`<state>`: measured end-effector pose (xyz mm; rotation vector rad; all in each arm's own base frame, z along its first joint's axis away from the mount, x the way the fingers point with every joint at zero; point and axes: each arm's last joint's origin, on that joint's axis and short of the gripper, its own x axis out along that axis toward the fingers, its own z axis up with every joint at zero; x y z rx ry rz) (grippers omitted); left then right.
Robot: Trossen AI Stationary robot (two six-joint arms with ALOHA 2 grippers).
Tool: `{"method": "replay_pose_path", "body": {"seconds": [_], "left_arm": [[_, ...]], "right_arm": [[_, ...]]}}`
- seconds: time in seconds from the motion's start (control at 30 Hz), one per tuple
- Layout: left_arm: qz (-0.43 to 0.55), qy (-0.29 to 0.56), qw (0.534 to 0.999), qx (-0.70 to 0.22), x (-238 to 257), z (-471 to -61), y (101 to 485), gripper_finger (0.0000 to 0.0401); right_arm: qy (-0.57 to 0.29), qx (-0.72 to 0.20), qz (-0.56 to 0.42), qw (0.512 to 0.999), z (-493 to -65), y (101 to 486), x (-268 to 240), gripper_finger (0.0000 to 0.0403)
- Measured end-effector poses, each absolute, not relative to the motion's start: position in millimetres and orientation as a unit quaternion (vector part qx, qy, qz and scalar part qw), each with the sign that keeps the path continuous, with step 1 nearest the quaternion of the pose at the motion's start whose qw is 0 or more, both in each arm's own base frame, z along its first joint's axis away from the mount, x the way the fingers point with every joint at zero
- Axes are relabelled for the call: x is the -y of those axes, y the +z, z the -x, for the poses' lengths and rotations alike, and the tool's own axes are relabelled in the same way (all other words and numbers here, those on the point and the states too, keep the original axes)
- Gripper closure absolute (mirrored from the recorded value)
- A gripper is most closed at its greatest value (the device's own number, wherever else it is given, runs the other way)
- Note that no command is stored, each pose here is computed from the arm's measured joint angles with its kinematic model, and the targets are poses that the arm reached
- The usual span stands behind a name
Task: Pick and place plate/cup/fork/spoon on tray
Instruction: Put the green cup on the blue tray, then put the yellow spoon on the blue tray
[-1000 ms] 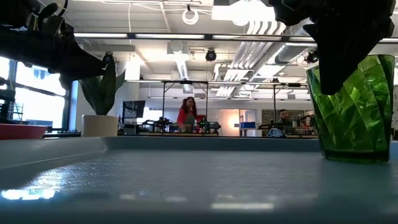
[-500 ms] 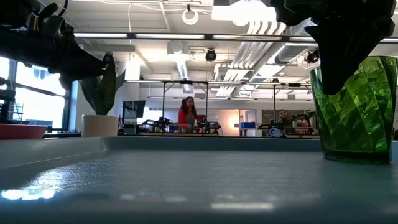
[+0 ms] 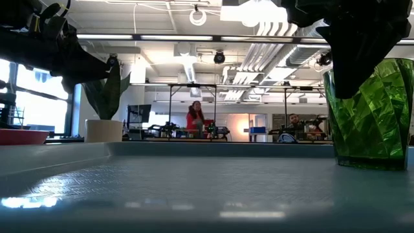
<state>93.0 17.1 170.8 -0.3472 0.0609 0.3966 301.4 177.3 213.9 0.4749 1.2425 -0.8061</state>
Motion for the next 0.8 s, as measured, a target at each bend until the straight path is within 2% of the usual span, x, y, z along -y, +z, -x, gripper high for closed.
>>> {"method": "replay_pose_path", "body": {"seconds": [0.17, 0.3, 0.8], "left_arm": [[0.172, 0.196, 0.965, -0.030, -17.1, -93.0, 170.9, 0.0291], [0.172, 0.196, 0.965, -0.030, -17.1, -93.0, 170.8, 0.0291], [0.171, 0.196, 0.965, -0.030, -17.1, -93.0, 170.8, 0.0291]], "right_arm": [[-0.364, -0.559, -0.212, 0.714, -301.5, 214.0, -177.1, 0.0298], [-0.363, -0.560, -0.213, 0.714, -301.2, 214.4, -177.1, 0.0280], [-0.363, -0.554, -0.237, 0.711, -292.8, 234.8, -170.3, 0.0274]]}}
